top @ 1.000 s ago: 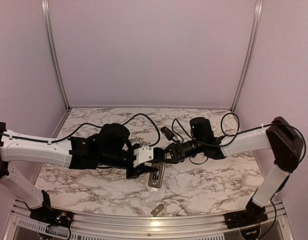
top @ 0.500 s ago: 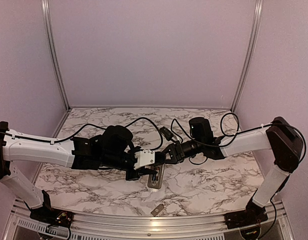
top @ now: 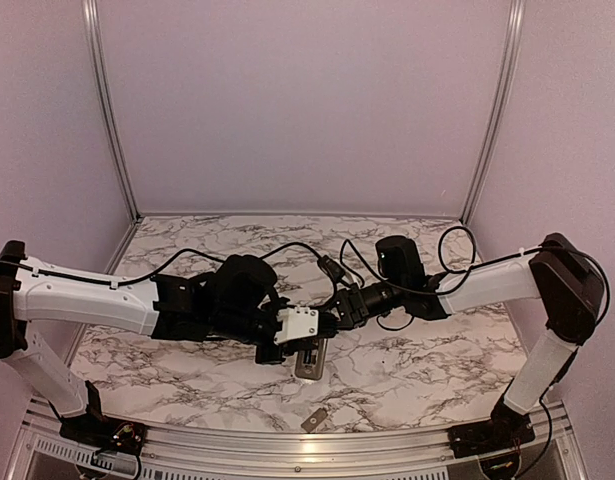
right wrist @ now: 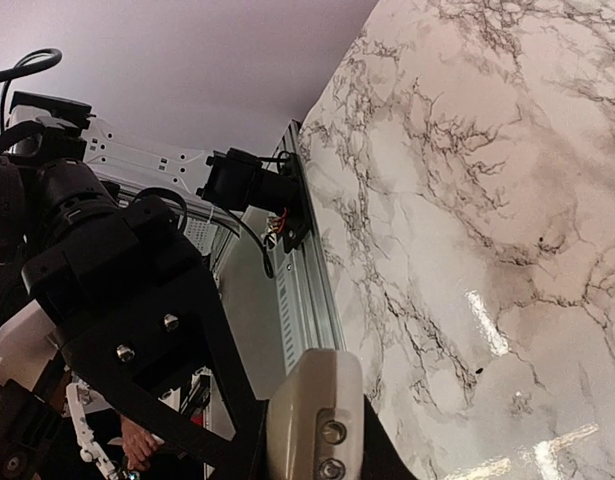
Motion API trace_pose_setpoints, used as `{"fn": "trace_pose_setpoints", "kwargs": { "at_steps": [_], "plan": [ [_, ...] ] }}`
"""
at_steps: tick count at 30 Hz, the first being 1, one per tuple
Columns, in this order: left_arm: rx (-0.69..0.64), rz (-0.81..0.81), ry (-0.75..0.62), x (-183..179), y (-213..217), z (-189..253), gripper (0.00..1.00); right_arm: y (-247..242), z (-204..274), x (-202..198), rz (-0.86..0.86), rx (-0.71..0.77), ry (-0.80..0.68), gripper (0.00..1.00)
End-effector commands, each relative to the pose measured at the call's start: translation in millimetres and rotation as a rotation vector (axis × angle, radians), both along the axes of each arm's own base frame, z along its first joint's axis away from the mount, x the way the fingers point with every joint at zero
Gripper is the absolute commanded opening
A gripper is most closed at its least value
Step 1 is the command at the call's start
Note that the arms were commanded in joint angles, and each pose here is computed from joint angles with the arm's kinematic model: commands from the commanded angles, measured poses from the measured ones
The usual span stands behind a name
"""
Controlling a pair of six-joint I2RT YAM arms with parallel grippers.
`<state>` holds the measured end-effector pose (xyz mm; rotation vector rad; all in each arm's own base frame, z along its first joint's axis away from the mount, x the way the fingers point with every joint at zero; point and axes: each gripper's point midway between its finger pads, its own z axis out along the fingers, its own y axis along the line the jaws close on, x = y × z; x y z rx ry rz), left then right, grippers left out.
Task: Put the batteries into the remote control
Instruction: Load the battery into the battery compartment.
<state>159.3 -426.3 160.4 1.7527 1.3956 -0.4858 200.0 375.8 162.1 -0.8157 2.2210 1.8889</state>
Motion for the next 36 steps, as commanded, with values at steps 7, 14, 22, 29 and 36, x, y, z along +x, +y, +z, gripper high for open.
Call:
{"fn": "trace_pose_setpoints", "kwargs": {
  "at_steps": [7,14,22,29,36],
  "plan": [
    [0.116,0.0,0.014,-3.1,7.3,-27.2,0.1,8.2,21.3,-0.4,0.034,0.052,-0.043,0.0],
    [0.183,0.005,0.022,-6.0,13.1,-47.0,0.08,7.9,33.7,-0.8,0.037,0.076,-0.069,0.0],
    [0.273,0.012,-0.01,-8.4,22.7,-69.2,0.07,4.1,46.6,0.9,0.033,0.107,-0.085,0.0],
    [0.333,0.04,-0.064,-2.7,26.8,-81.5,0.06,2.9,57.2,-3.8,0.049,0.144,-0.078,0.0],
    [0.423,0.062,-0.149,2.1,36.1,-96.3,0.07,-0.5,62.8,-3.9,0.044,0.167,-0.055,0.0]
  ]
}}
